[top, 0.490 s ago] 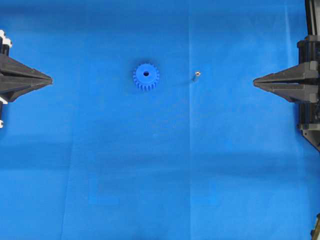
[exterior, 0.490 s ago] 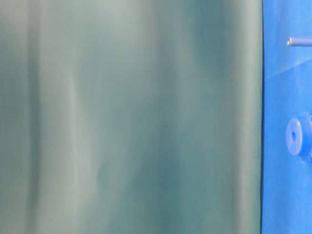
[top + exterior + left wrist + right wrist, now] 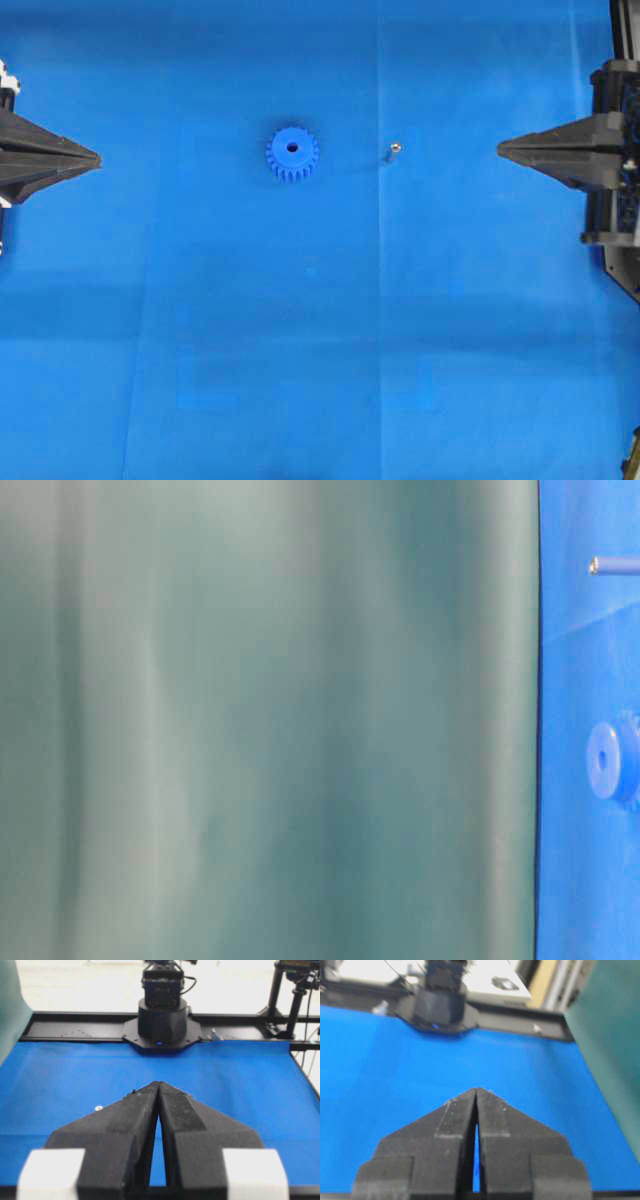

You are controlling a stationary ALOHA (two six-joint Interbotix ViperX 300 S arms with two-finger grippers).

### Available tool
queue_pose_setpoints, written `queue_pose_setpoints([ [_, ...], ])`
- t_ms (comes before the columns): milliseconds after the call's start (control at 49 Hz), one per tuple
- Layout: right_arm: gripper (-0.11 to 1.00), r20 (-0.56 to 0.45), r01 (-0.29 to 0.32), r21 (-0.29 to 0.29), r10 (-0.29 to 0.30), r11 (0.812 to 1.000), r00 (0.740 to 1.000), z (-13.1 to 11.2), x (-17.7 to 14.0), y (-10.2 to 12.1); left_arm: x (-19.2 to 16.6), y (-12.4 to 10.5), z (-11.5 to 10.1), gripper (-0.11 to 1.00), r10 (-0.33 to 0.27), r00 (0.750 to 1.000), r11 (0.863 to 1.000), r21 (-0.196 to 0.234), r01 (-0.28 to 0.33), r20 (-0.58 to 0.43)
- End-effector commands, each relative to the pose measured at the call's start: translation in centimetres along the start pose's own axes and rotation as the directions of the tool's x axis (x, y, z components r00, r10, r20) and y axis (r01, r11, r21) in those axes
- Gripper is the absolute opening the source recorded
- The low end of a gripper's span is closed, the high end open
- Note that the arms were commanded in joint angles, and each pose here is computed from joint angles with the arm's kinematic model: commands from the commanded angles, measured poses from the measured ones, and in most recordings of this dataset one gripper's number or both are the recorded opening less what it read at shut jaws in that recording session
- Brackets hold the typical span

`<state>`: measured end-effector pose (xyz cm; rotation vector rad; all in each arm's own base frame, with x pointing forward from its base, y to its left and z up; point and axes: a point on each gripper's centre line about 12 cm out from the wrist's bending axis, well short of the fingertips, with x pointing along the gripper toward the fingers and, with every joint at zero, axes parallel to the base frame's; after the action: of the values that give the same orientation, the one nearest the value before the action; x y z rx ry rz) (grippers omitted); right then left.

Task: Insert the shaft placed at a random location into the center hole of the small gear at another random location.
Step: 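Move the open right gripper left toward the silver shaft, then lower the right gripper around the upright silver shaft and close it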

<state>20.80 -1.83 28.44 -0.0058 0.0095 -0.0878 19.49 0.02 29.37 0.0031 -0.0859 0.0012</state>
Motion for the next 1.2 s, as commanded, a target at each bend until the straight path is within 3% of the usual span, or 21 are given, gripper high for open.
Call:
queue_pose_setpoints([
  [0,-0.05,-0.005,0.033,0.009,-0.033,0.999,0.999,-0.2,0.7,-0.7,0.2,0.1,0.4,0.0,0.005,1.0,1.0,0.0,-0.005,0.009],
  [82,0.01,-0.042,0.059,0.017,-0.059,0.998,0.997,-1.4,1.4,-1.3,0.1,0.1,0.3,0.0,0.005,1.0,1.0,-0.001,-0.005,0.009],
  [163,0.13,-0.086,0.079,0.018,-0.077,0.997,0.993,-2.9,2.2,-1.8,0.1,0.1,0.3,0.0,0.005,1.0,1.0,-0.001,-0.005,0.008],
  [265,0.39,-0.135,0.106,0.031,-0.1,0.994,0.986,-5.0,3.4,-2.3,0.1,0.1,0.1,0.0,0.006,1.0,1.0,-0.003,-0.006,0.005],
  [367,0.71,-0.163,0.135,0.047,-0.125,0.99,0.979,-7.0,4.6,-2.9,0.1,0.2,0.0,0.0,0.012,1.0,1.0,-0.007,-0.012,0.002],
  [429,0.83,-0.176,0.152,0.051,-0.141,0.987,0.974,-8.0,5.2,-3.3,0.1,0.3,-0.1,0.0,0.014,1.0,1.0,-0.005,-0.014,-0.002],
  [551,0.7,-0.205,0.197,0.06,-0.181,0.979,0.962,-9.8,6.1,-4.4,0.0,0.3,-0.2,0.0,0.015,1.0,1.0,-0.005,-0.015,-0.003],
  [1184,0.72,-0.327,0.303,0.082,-0.261,0.95,0.908,-17.0,8.7,-5.9,-0.1,0.5,-0.9,0.0,0.024,0.999,1.0,-0.006,-0.025,-0.028],
])
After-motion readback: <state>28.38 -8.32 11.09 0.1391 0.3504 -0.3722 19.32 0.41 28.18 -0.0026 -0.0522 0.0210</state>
